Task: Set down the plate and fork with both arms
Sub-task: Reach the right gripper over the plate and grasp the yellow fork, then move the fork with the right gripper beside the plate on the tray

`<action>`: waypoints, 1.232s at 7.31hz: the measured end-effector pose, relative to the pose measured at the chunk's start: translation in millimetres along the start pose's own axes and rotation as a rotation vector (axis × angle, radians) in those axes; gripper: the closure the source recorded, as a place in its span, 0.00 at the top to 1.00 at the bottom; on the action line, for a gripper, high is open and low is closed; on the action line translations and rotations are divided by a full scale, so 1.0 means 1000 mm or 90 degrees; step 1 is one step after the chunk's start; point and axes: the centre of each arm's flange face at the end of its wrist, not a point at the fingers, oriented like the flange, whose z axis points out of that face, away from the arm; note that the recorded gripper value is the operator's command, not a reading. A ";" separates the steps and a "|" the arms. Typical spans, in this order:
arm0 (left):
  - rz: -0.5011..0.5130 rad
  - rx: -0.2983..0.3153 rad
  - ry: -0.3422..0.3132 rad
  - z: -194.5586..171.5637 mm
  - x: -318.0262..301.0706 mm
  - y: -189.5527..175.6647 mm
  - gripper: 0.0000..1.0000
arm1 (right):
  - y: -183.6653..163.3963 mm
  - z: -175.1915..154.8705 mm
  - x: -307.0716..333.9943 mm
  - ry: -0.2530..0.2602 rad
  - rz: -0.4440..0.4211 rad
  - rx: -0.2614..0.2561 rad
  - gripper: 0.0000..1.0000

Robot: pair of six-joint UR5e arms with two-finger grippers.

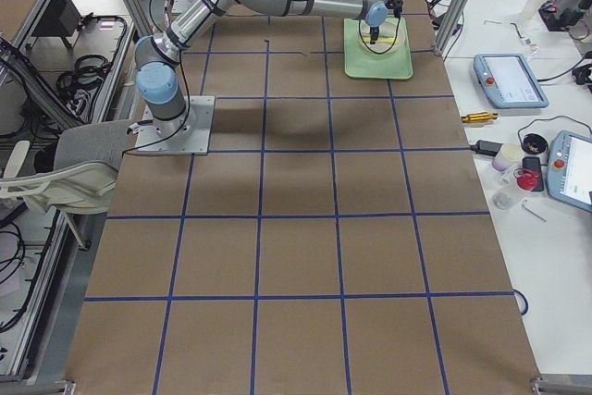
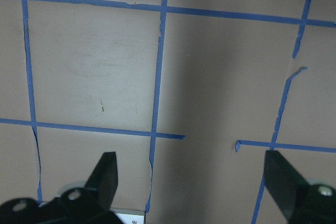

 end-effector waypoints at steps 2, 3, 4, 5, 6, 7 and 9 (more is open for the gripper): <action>0.000 -0.001 0.000 0.000 0.000 0.000 1.00 | 0.000 0.006 0.000 0.000 0.000 0.000 0.12; 0.000 -0.001 0.000 0.001 0.000 0.000 1.00 | 0.000 0.007 -0.001 0.000 -0.001 0.002 0.03; 0.000 -0.001 0.000 0.001 0.000 0.000 1.00 | 0.000 0.006 -0.001 -0.001 -0.002 0.004 0.03; 0.000 -0.002 0.000 0.001 0.000 0.000 1.00 | 0.000 0.000 0.000 -0.001 -0.003 0.007 0.03; 0.000 -0.002 0.000 0.002 0.000 -0.001 1.00 | -0.001 -0.015 0.004 0.001 -0.009 0.015 0.04; 0.000 -0.002 0.000 0.002 0.000 -0.001 1.00 | -0.003 -0.039 0.021 0.004 -0.023 0.024 0.04; 0.000 -0.004 -0.001 0.003 0.000 -0.002 1.00 | -0.012 -0.065 0.089 0.014 -0.050 0.018 0.10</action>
